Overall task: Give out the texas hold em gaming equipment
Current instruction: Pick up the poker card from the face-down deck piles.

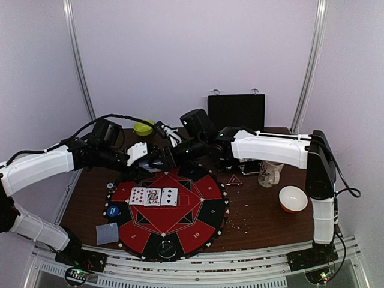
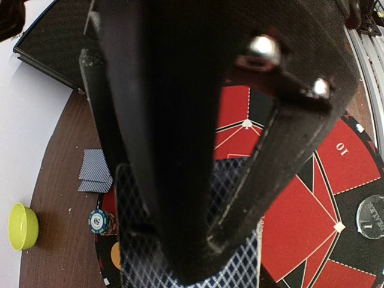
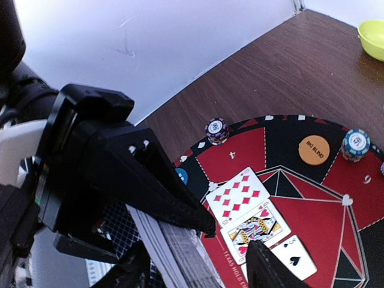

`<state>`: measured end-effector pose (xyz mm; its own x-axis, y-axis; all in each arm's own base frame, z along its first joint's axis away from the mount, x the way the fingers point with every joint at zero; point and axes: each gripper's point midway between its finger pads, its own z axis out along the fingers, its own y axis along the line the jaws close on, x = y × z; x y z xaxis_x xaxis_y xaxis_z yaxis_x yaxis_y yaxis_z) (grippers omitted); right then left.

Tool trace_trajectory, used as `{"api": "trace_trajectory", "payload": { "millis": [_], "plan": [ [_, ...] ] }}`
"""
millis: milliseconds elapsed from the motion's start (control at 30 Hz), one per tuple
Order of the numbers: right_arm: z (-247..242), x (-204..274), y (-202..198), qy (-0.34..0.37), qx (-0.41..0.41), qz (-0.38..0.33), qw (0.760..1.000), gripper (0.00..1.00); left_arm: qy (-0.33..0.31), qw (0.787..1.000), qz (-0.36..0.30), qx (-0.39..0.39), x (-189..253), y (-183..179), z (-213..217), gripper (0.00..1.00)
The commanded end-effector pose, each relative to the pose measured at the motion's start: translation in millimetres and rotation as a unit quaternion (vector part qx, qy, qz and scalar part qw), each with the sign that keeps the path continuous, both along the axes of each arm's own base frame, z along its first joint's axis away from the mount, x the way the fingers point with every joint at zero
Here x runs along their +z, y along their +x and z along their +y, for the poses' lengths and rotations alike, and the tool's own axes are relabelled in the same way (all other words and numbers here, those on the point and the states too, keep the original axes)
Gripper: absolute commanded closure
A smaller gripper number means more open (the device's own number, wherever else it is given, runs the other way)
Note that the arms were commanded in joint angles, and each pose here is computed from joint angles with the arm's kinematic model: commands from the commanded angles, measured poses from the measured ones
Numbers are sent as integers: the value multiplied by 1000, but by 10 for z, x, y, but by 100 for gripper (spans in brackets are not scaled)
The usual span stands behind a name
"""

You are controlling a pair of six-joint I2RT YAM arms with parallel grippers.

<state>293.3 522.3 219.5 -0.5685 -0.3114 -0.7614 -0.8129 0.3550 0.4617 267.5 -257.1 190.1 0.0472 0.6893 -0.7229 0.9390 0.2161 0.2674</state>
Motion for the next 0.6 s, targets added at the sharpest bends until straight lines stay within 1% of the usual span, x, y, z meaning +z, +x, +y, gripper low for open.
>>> {"api": "trace_trajectory", "payload": {
  "millis": [0, 100, 300, 367, 567],
  "plan": [
    [-48, -67, 21, -23, -5, -3, 1000, 52, -12, 1000, -21, -10, 99, 3, -34, 63],
    [-111, -54, 15, -33, -5, -5, 999, 60, -11, 1000, -23, -12, 94, -6, -29, 63],
    [-250, 4, 25, -49, -14, -12, 999, 72, 0, 1000, -30, 0, 76, 38, 9, 63],
    [-290, -9, 21, -57, -15, -13, 998, 74, 2, 1000, -30, 3, 66, 46, 15, 63],
    [-381, 34, 8, -70, -23, -20, 997, 75, 5, 999, -32, 6, 61, 60, 24, 63]
  ]
}}
